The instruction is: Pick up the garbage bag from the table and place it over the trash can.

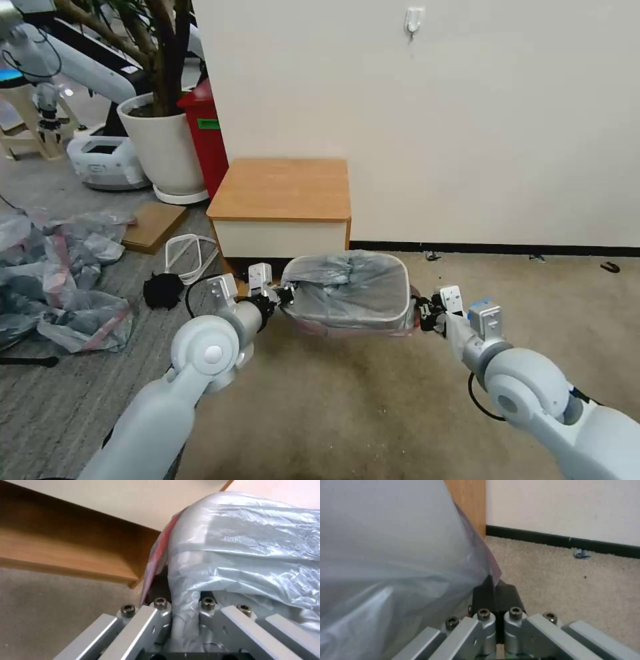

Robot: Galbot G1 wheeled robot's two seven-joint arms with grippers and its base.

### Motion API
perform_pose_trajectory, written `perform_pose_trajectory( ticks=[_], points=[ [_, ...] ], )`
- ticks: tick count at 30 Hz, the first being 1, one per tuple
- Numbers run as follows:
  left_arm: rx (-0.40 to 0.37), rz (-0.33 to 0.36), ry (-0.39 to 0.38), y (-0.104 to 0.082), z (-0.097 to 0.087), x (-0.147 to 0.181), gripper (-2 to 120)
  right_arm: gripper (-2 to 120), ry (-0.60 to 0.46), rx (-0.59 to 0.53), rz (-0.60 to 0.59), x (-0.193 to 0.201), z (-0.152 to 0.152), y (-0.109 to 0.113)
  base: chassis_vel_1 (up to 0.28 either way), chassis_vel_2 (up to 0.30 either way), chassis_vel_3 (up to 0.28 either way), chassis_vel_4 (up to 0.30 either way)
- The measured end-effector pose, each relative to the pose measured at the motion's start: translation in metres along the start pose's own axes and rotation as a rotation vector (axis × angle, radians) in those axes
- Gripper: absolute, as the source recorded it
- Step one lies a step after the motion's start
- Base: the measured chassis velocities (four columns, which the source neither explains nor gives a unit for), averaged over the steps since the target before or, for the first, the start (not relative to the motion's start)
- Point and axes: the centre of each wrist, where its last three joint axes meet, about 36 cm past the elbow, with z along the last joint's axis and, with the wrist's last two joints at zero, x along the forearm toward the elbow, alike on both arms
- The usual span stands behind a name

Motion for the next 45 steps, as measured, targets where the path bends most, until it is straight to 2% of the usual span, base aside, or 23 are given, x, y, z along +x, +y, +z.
perform_pose_trajectory(
  ticks=[12,21,45],
  points=[
    [0.053,0.023,0.008,-0.003,-0.007,0.006,3,0,0.012,-0.034,0.026,-0.021,0.020,0.012,0.000,0.000,0.000,0.000],
    [0.074,0.031,0.025,-0.005,-0.007,0.008,3,0,-0.007,-0.048,0.047,-0.032,0.033,0.012,0.000,0.000,0.000,0.000],
    [0.086,0.038,0.040,-0.004,-0.010,0.010,3,0,-0.033,-0.025,0.067,-0.047,0.048,0.015,0.000,0.000,0.000,0.000]
  ],
)
